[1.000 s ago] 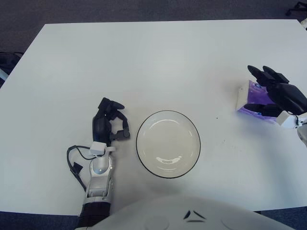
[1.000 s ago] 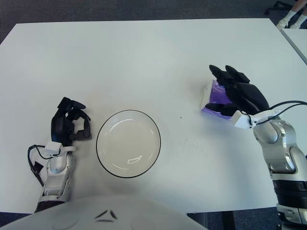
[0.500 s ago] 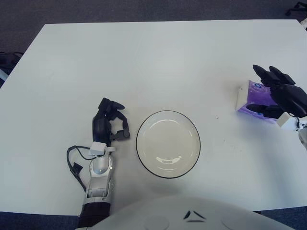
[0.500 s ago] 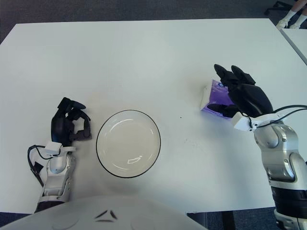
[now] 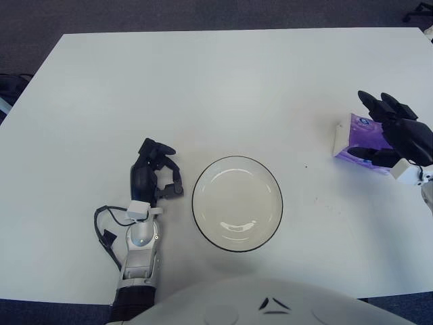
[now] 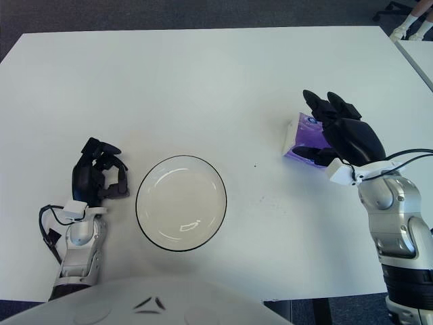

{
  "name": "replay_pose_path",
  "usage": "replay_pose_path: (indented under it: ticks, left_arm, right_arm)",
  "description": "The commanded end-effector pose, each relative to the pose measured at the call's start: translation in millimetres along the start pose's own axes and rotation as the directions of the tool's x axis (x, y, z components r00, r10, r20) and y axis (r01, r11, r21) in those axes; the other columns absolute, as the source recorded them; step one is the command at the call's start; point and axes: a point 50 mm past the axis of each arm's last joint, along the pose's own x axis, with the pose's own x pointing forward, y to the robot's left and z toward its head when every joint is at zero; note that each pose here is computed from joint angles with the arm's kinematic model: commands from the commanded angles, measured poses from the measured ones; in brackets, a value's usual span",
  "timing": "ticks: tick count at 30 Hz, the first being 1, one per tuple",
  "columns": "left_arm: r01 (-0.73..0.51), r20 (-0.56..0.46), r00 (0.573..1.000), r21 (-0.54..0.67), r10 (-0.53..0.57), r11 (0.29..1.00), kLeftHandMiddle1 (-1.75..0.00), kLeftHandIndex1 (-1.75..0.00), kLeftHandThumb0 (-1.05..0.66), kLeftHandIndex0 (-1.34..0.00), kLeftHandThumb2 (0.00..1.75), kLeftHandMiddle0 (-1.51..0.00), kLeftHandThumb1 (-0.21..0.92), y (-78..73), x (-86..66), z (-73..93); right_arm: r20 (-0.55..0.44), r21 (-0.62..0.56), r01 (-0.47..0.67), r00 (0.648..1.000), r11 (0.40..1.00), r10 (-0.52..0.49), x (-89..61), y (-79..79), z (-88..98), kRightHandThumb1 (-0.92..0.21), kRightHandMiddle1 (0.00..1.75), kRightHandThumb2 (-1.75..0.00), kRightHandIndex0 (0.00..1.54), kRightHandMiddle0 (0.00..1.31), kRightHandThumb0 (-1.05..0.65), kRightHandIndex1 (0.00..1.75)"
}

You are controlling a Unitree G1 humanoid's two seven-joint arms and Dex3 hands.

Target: Put the tissue paper into the plate.

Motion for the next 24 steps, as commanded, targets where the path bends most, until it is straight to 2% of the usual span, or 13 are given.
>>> replay_pose_path:
  ticks: [1, 6, 8, 10, 15, 20, 24]
  left_arm:
    - [0.004, -0.159, 0.987, 0.015, -0.001, 1.0, -1.75, -1.75, -0.01, -0.55, 1.62, -0.81, 0.07, 4.5, -18.8, -27.5]
    - [0.0, -0.158, 0.987, 0.021, 0.003, 1.0, -1.75, -1.75, -0.01, -0.56, 1.64, -0.82, 0.05, 5.1, -18.9, -27.2]
    - [-0.001, -0.157, 0.988, 0.027, 0.005, 1.0, -1.75, -1.74, -0.01, -0.56, 1.64, -0.83, 0.05, 5.4, -18.9, -27.1]
    - [-0.003, -0.156, 0.988, 0.035, 0.008, 0.999, -1.75, -1.74, -0.01, -0.57, 1.64, -0.83, 0.05, 5.7, -19.0, -27.0]
    - [-0.002, -0.155, 0.988, 0.047, 0.009, 0.999, -1.75, -1.73, -0.01, -0.58, 1.65, -0.84, 0.04, 6.6, -19.2, -27.4]
    - [-0.003, -0.156, 0.988, 0.049, 0.011, 0.999, -1.75, -1.72, -0.01, -0.59, 1.66, -0.85, 0.02, 7.6, -19.3, -27.9]
    - [-0.007, -0.153, 0.988, 0.043, 0.013, 0.999, -1.75, -1.72, -0.01, -0.61, 1.68, -0.87, 0.0, 8.1, -19.4, -27.7]
  right_arm:
    - [-0.012, -0.005, 0.011, 1.0, 1.0, -0.011, -3.3, -0.7, -0.9, -0.77, 0.0, -0.27, 0.0, 0.0, -1.05, 0.0]
    - [-0.011, -0.005, 0.011, 1.0, 1.0, -0.011, -3.3, -0.8, -0.7, -0.77, 0.0, -0.27, 0.0, 0.0, -1.05, 0.0]
    - [-0.067, -0.008, -0.078, 0.995, 0.997, 0.077, -29.5, 14.0, -17.1, -0.79, 0.0, -0.28, 0.0, 0.0, -1.05, 0.0]
    - [-0.083, 0.001, -0.131, 0.988, 0.991, 0.13, -33.0, 17.4, -16.7, -0.81, 0.0, -0.29, 0.0, 0.0, -1.05, 0.0]
    - [-0.035, 0.048, -0.211, 0.977, 0.976, 0.213, -9.2, 17.2, -2.0, -0.78, 0.0, -0.28, 0.0, 0.0, -1.05, 0.0]
    - [-0.021, 0.067, -0.253, 0.967, 0.965, 0.255, -0.5, 25.4, -1.4, -0.75, 0.0, -0.27, 0.0, 0.0, -1.04, 0.0]
    - [-0.024, 0.05, -0.266, 0.963, 0.963, 0.267, -0.6, 37.3, -7.3, -0.76, 0.0, -0.28, 0.0, 0.0, -1.05, 0.0]
